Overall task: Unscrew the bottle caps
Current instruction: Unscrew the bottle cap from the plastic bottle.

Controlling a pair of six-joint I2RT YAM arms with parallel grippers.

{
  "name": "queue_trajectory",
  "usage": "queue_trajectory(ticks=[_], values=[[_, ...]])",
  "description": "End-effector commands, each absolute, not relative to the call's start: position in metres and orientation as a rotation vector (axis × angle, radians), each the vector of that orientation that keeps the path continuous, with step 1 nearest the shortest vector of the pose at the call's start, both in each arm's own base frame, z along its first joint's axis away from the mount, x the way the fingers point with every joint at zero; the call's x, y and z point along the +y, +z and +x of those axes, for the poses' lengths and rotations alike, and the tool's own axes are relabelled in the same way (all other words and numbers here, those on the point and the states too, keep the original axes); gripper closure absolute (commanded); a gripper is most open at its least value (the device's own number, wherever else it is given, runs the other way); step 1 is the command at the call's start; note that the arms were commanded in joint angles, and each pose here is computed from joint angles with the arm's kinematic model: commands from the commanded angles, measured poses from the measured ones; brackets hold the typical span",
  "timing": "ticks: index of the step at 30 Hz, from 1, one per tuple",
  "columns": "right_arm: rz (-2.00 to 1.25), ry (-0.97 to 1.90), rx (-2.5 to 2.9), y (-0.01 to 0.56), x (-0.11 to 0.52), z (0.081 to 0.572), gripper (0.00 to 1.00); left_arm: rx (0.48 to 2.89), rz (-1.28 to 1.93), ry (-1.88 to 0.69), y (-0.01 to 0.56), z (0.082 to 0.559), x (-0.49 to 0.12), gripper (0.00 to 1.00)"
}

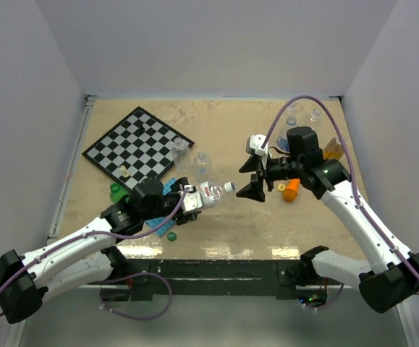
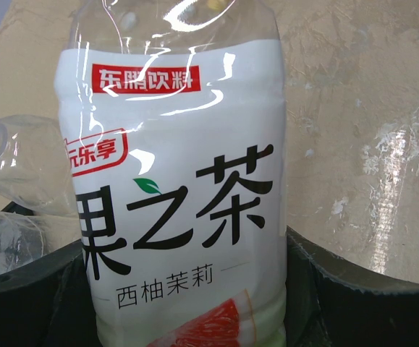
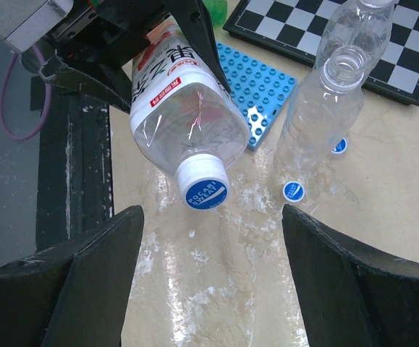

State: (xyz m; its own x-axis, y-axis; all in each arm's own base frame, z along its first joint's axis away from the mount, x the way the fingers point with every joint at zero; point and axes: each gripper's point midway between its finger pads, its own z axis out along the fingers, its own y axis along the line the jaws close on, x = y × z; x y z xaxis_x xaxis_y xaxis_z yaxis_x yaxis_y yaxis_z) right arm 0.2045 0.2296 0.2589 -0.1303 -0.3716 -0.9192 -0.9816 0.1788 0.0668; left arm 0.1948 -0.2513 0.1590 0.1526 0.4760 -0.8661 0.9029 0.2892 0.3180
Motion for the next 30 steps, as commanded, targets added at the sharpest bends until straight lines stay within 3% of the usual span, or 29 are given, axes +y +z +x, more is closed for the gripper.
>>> queue_trajectory(ticks=[1,23,30], values=[[-1.298,0.962,1.617,0.275,0.231,0.204,0.19,1.445,1.3,-0.502,0.175,0.199,-0.254,1.0],[-1.305,1.098,1.642,0.264,0.241,0.204,0.2,1.446,1.289,-0.491,0.176,0.201,-0.253,1.0],[-1.345,1.187,1.667,0.25,0.248,0.205,0.35,1.446,1.289,-0.49,0.176,0.2,-0.253,1.0]])
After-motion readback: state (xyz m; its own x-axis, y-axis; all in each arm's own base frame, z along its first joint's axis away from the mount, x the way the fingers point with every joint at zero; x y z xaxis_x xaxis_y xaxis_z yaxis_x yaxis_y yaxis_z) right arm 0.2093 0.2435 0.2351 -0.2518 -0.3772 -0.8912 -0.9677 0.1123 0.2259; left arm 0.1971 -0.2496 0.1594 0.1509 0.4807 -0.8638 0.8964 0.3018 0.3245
